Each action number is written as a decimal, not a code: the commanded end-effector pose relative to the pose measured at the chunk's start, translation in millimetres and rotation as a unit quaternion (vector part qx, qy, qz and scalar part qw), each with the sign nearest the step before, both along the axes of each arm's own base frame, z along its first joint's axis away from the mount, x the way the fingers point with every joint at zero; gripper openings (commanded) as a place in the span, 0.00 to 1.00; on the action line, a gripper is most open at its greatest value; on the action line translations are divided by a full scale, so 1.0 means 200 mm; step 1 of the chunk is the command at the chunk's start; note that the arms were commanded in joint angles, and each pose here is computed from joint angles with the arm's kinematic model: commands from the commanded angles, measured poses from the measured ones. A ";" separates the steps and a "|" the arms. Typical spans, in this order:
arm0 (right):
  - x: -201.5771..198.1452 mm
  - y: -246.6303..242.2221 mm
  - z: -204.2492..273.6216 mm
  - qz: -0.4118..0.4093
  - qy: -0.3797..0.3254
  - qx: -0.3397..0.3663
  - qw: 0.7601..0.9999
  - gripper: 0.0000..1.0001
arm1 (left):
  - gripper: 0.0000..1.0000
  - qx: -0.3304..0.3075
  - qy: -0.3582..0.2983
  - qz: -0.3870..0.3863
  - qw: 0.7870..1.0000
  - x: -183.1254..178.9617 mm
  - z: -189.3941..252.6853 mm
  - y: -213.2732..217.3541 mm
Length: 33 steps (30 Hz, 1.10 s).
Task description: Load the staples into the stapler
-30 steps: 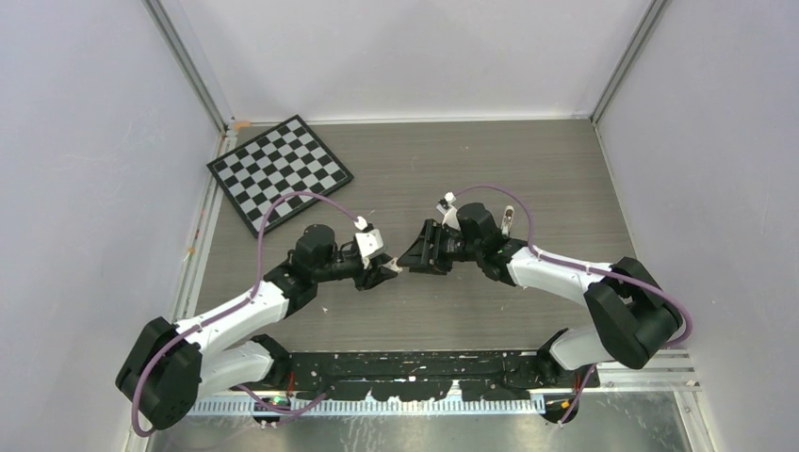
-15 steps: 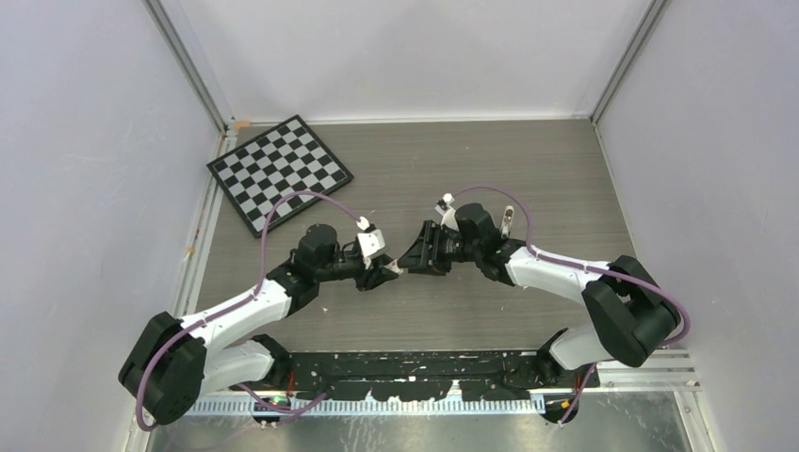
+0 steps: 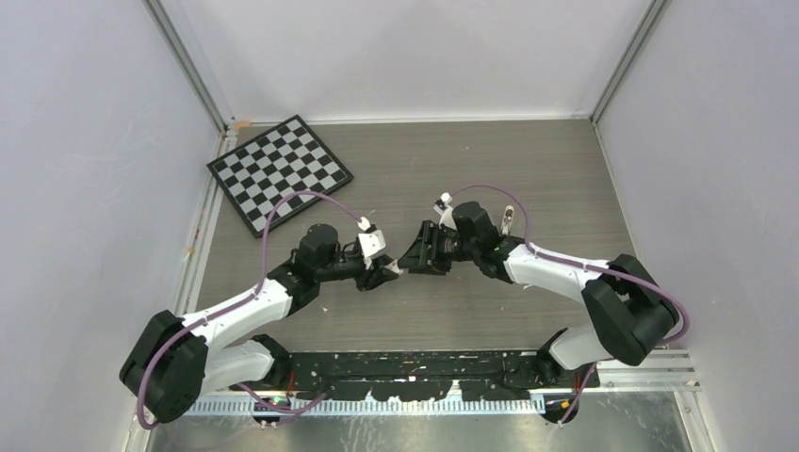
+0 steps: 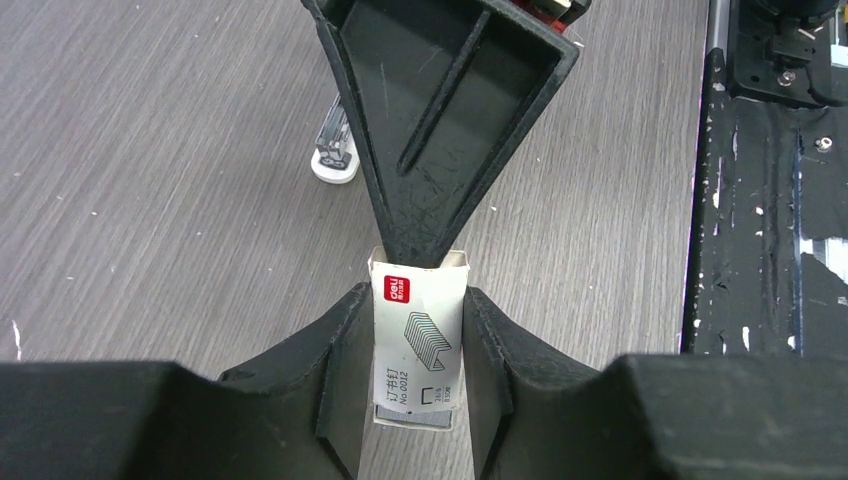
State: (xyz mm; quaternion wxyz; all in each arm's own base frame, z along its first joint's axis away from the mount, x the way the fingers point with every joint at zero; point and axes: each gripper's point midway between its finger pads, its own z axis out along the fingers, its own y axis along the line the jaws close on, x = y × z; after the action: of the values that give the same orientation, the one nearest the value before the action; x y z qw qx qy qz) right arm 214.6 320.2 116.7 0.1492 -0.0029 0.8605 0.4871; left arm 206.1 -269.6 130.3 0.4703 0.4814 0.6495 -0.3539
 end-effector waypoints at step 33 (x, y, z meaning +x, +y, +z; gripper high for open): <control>0.04 0.11 0.17 0.004 -0.014 0.004 1.000 0.55 | 0.38 -0.014 -0.073 -0.028 0.997 0.04 0.13 -0.06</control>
State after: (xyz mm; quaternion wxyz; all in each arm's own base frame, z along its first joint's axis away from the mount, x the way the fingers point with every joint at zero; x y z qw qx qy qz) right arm 217.1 327.0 132.2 0.1454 0.0020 0.8720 0.4674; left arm 206.2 -271.1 130.8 0.4781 0.5076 0.6315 -0.3392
